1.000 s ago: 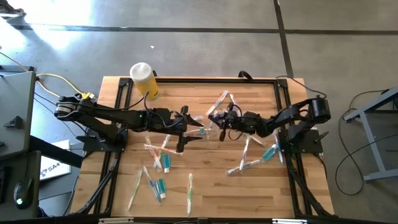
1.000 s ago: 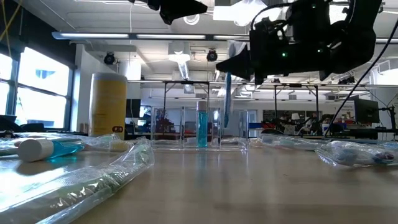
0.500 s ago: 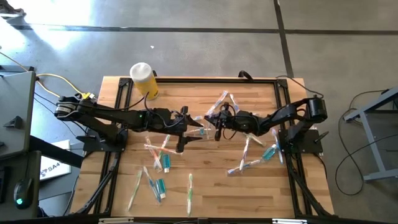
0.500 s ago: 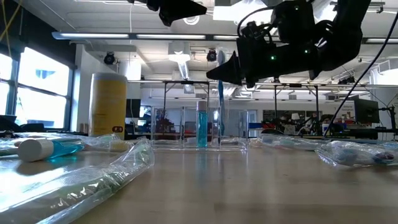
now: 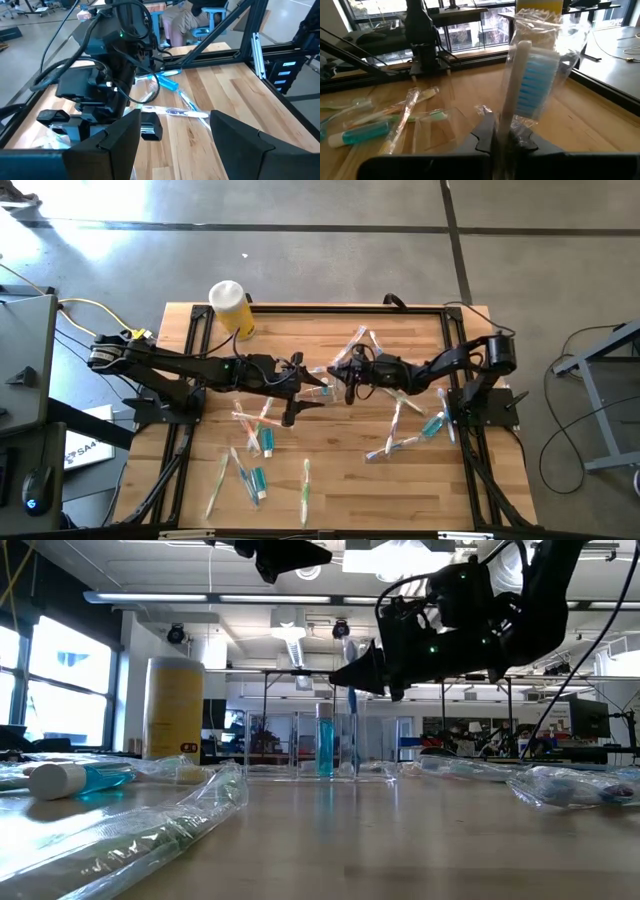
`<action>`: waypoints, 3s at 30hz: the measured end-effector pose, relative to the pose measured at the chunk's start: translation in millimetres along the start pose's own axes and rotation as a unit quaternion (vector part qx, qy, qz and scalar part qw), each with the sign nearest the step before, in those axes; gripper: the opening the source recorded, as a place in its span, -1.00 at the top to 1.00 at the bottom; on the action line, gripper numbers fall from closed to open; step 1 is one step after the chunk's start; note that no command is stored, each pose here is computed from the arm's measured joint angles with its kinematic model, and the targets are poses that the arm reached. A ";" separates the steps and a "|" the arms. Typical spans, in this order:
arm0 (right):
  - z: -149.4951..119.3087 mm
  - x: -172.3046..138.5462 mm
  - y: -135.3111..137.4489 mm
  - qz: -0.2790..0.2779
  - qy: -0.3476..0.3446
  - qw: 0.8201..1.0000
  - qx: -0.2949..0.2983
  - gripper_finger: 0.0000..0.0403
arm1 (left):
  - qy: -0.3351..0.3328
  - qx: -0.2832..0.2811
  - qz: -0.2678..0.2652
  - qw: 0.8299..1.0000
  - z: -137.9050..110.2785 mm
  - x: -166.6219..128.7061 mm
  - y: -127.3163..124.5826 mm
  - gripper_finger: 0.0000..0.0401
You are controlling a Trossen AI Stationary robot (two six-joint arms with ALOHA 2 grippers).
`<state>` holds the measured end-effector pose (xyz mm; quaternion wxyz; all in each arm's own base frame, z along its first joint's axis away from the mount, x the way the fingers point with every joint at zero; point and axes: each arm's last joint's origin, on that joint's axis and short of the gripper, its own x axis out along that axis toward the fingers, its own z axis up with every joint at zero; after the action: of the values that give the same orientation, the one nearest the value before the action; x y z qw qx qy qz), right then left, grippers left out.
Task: Pick & Place toothbrushing station
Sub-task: Put the blue toothbrush into the transparent organizer
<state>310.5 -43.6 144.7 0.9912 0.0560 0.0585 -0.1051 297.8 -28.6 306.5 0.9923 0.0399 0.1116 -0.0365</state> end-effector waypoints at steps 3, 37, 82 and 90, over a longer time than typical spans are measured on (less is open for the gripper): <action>-1.3 -0.1 0.8 0.002 0.004 1.000 -0.003 0.77 | 0.001 -0.001 0.000 1.000 -0.2 0.0 0.0 -0.14; 87.4 -137.2 10.2 -0.108 0.147 0.975 -0.129 -0.09 | 0.018 0.003 -0.001 1.000 -3.4 -0.1 -0.2 -0.14; -32.3 -97.2 -86.5 -0.179 0.571 0.796 -0.092 0.59 | 0.052 -0.033 -0.001 0.998 -13.2 5.7 -1.0 -0.14; -22.5 -109.6 -74.3 -0.246 0.571 0.769 -0.149 0.89 | 0.079 -0.047 -0.001 0.996 -24.0 14.4 -2.0 -0.14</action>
<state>185.7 -90.9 129.2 0.7110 -0.0586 0.6406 -0.2839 306.4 -29.5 279.8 0.9811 -0.0041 0.1911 -0.0289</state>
